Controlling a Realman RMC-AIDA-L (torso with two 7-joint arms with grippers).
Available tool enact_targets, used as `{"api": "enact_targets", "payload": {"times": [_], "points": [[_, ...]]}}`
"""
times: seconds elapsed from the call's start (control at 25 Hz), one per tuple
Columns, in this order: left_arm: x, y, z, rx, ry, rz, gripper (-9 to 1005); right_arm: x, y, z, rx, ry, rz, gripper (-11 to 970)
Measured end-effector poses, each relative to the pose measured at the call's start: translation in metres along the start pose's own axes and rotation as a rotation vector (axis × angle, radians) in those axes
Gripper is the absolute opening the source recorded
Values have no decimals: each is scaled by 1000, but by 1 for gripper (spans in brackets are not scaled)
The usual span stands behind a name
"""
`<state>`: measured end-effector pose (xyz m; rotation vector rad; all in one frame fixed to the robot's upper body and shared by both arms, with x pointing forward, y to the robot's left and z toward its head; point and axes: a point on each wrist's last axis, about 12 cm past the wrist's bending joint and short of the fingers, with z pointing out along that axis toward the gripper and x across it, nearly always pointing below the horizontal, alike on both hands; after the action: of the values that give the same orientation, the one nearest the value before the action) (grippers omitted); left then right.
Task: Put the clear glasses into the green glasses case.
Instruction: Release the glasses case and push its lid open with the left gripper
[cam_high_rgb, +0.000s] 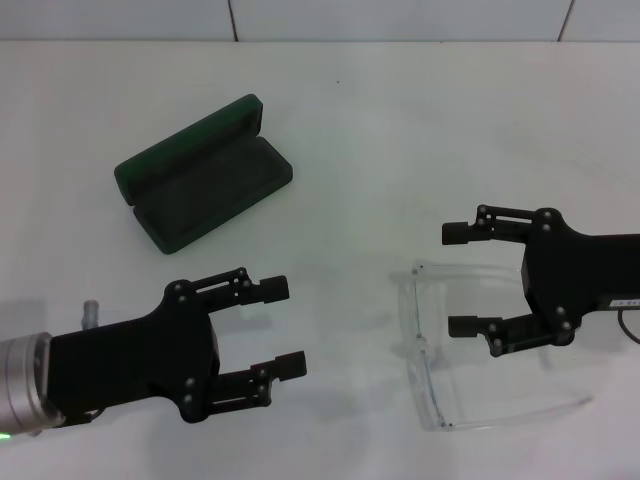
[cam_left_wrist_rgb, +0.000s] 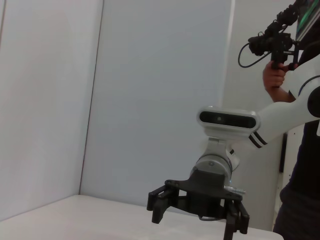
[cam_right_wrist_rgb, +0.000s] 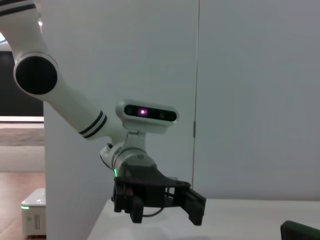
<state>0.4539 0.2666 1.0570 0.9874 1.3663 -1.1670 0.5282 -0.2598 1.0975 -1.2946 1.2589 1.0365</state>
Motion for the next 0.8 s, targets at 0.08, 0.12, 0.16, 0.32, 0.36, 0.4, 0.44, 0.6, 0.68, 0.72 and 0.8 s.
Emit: {"api": "enact_targets", "payload": {"times": [0.08, 0.12, 0.16, 0.32, 0.36, 0.4, 0.44, 0.6, 0.68, 0.72, 0.8], "points": [[0, 0, 0, 1, 2, 2, 733, 1, 0, 0, 3, 8, -4, 868], [0, 0, 0, 2, 4, 6, 731, 1, -1, 0, 5, 11, -7, 868], [0, 0, 0, 2, 4, 8, 729, 2, -1, 1, 7, 12, -8, 868], [0, 1, -2, -2, 7, 26, 720, 3, 0, 4, 9, 13, -8, 868], [-1, 1, -3, -3, 8, 28, 718, 3, -1, 5, 10, 13, -9, 868], [-1, 2, -3, -4, 8, 30, 716, 3, -1, 5, 10, 13, -10, 868], [-1, 2, -3, -4, 9, 31, 714, 2, -2, 6, 10, 12, -11, 868], [-4, 5, -4, -18, 5, 46, 705, 2, -3, 9, 12, 14, -17, 868], [-7, 10, -6, -76, -24, 58, 701, 2, -4, 10, 16, 18, -21, 868], [-10, 14, -8, -112, -40, 64, 699, 2, -5, 11, 18, 19, -23, 868], [-19, 28, -15, -220, -80, 69, 695, 2, -5, 13, 20, 20, -24, 869]]}}
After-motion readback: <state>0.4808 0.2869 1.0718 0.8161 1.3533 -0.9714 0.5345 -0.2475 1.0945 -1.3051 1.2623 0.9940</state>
